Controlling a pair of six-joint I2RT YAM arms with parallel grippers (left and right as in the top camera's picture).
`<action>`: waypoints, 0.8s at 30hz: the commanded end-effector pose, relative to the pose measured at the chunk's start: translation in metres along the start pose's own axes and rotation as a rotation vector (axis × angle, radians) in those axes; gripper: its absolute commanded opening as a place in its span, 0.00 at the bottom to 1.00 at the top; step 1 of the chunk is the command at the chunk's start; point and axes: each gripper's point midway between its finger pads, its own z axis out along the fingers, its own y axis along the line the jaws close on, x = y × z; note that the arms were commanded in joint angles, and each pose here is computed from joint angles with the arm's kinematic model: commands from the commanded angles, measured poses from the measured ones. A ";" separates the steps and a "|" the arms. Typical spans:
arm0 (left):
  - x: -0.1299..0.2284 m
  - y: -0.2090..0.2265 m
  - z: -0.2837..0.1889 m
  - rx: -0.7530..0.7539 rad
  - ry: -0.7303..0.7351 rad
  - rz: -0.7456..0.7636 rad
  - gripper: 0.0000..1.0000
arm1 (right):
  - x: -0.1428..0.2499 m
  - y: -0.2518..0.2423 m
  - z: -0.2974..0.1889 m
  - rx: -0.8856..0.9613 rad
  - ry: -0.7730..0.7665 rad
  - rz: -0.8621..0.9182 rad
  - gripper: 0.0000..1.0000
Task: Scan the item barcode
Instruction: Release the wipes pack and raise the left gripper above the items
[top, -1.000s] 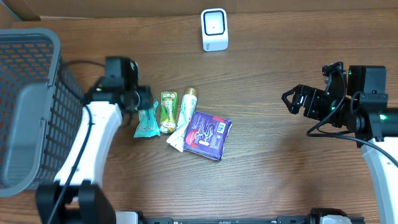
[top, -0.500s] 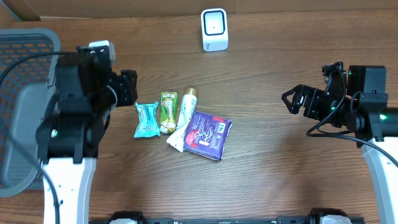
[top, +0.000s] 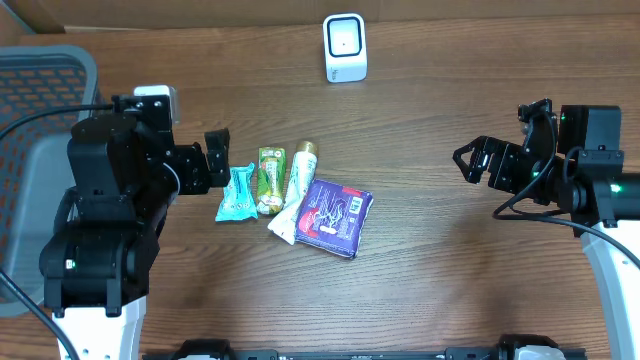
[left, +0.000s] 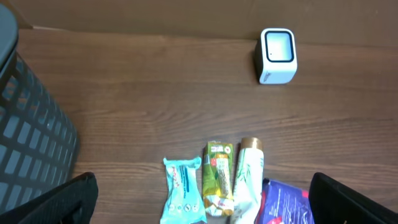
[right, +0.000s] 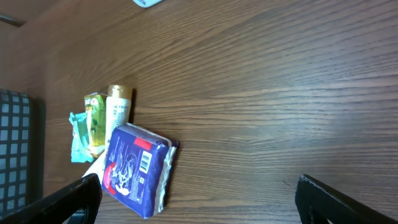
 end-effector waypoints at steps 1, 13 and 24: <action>-0.005 0.000 -0.005 -0.002 -0.017 0.023 1.00 | -0.007 0.003 -0.004 -0.009 -0.019 -0.015 1.00; -0.005 0.000 -0.005 -0.002 -0.017 0.023 1.00 | -0.007 0.003 -0.004 -0.009 -0.019 -0.015 1.00; -0.005 0.000 -0.005 -0.002 -0.017 0.023 1.00 | -0.010 0.001 -0.004 0.006 -0.034 -0.020 1.00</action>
